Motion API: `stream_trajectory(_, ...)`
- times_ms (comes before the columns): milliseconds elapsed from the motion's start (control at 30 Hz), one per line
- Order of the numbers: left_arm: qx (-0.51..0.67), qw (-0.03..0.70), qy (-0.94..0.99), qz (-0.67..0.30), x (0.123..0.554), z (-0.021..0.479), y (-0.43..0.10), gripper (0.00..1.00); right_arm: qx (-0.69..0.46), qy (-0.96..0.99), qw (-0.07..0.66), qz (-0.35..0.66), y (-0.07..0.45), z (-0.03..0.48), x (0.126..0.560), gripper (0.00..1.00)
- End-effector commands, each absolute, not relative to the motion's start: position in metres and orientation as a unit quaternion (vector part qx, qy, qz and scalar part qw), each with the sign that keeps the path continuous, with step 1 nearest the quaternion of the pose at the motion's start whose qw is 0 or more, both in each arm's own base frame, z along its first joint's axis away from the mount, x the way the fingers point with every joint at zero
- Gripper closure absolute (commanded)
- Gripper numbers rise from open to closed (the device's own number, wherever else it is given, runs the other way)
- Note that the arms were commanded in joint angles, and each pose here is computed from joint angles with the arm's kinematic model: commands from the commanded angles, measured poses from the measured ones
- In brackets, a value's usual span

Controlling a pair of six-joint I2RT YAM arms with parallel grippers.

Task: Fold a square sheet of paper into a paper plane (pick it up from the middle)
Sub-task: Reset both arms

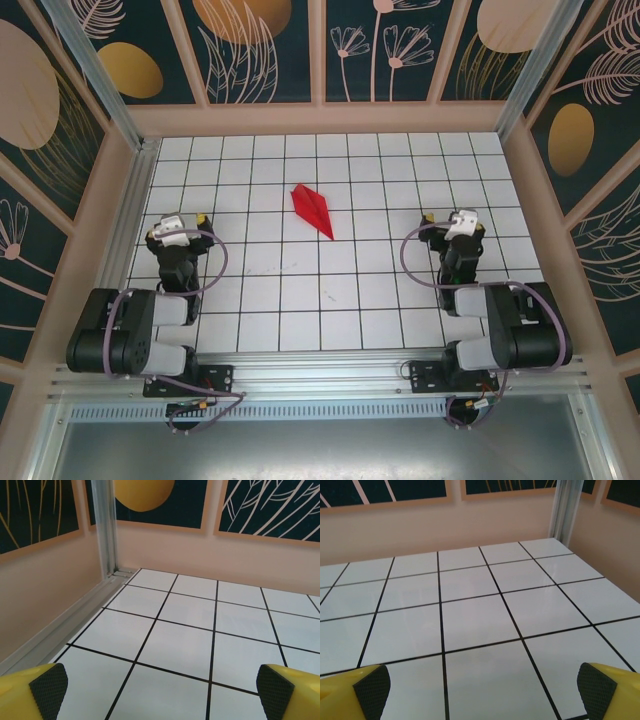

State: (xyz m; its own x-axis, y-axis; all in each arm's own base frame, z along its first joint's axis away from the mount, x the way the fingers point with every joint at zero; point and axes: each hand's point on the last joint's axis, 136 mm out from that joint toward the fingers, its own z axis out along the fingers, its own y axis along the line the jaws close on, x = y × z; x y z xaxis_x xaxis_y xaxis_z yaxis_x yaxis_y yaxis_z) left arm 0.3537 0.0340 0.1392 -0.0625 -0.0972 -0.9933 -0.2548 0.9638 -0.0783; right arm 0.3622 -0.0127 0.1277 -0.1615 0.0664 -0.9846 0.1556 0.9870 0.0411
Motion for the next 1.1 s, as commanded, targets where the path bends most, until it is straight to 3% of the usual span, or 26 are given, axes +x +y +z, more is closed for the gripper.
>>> stream_trajectory(0, -0.11, 0.706, 0.698, 0.043, 0.358, 0.154, 0.031, 0.01, 0.077, 0.736, 0.673, -0.014, -0.016, 0.141, 0.364, 0.01)
stream_trajectory(667, -0.129, 0.694, 0.705, 0.059, 0.364, 0.144, 0.04, 0.01, 0.082, 0.748, 0.659, 0.0, -0.021, 0.122, 0.373, 0.01)
stream_trajectory(1067, -0.078, 0.688, 0.721, 0.033, 0.373, 0.141, 0.021, 0.02, 0.081, 0.748, 0.659, 0.001, -0.02, 0.122, 0.373, 0.01)
